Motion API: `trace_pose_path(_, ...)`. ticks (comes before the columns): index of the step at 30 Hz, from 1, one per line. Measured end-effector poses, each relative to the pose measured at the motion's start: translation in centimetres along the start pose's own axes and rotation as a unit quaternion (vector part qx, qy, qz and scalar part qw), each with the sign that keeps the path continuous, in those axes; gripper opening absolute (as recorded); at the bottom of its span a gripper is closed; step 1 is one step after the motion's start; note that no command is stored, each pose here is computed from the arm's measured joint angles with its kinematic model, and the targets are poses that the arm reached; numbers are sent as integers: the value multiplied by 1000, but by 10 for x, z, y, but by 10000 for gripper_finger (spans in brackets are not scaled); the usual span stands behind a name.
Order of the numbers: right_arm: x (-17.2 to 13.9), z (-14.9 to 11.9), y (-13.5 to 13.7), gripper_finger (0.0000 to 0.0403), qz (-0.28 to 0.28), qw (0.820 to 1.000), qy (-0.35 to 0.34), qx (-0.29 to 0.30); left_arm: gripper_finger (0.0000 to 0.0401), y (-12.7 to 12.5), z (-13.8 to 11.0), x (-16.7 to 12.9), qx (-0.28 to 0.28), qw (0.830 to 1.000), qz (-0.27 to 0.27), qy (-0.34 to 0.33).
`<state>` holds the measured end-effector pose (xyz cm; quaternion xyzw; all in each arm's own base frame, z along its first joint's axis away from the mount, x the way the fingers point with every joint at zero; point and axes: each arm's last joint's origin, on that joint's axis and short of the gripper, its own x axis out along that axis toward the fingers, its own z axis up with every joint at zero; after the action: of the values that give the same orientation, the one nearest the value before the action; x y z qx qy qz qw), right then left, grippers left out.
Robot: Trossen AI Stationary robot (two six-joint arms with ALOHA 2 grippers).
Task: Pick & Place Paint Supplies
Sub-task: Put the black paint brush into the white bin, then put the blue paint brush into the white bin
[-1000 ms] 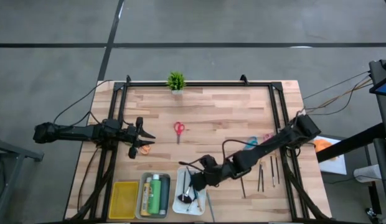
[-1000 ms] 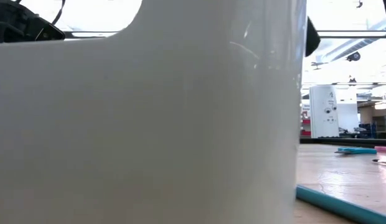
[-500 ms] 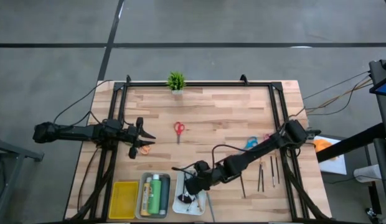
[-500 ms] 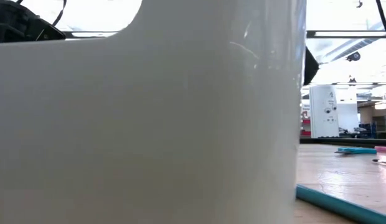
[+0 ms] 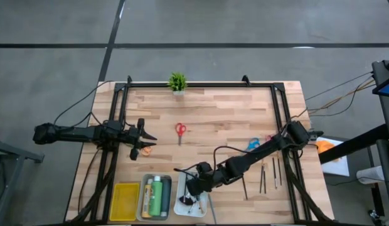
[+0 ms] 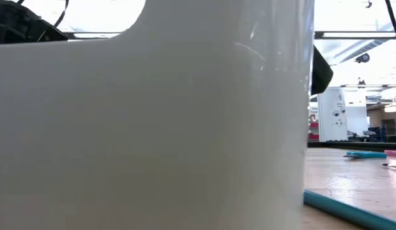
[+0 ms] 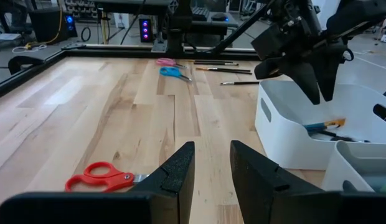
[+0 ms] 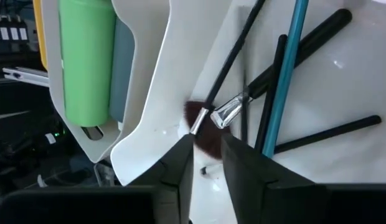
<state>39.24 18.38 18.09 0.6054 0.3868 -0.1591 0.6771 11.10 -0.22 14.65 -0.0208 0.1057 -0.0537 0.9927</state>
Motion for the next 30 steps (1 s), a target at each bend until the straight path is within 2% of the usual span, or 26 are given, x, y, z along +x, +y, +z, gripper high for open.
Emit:
trace_pose_path(6, 0, 1, -1, 92, -7, 1000, 1, -9, 104, 0, 0, 0, 0, 1000, 0, 0)
trace_pose_path(10, -4, 3, 3, 93, -4, 999, -1, -42, 104, 0, 0, 0, 0, 1000, 0, 0)
trace_pose_path(14, -25, 8, 12, 93, 6, 997, -18, -73, 104, 0, 0, 0, 0, 1000, 0, 0)
trace_pose_path(17, -48, 10, 18, 93, 2, 994, -62, -86, 104, 0, 0, 0, 0, 1000, 0, 0)
trace_pose_path(23, -91, -4, 20, 93, -47, 987, -124, -85, 104, 0, 0, 0, 0, 1000, 0, 0)
trace_pose_path(27, -99, -22, 10, 93, -112, 983, -116, -91, 104, 0, 0, 0, 0, 1000, 0, 0)
trace_pose_path(30, -102, -38, 1, 93, -137, 980, -112, -95, 104, 0, 0, 0, 0, 1000, 0, 0)
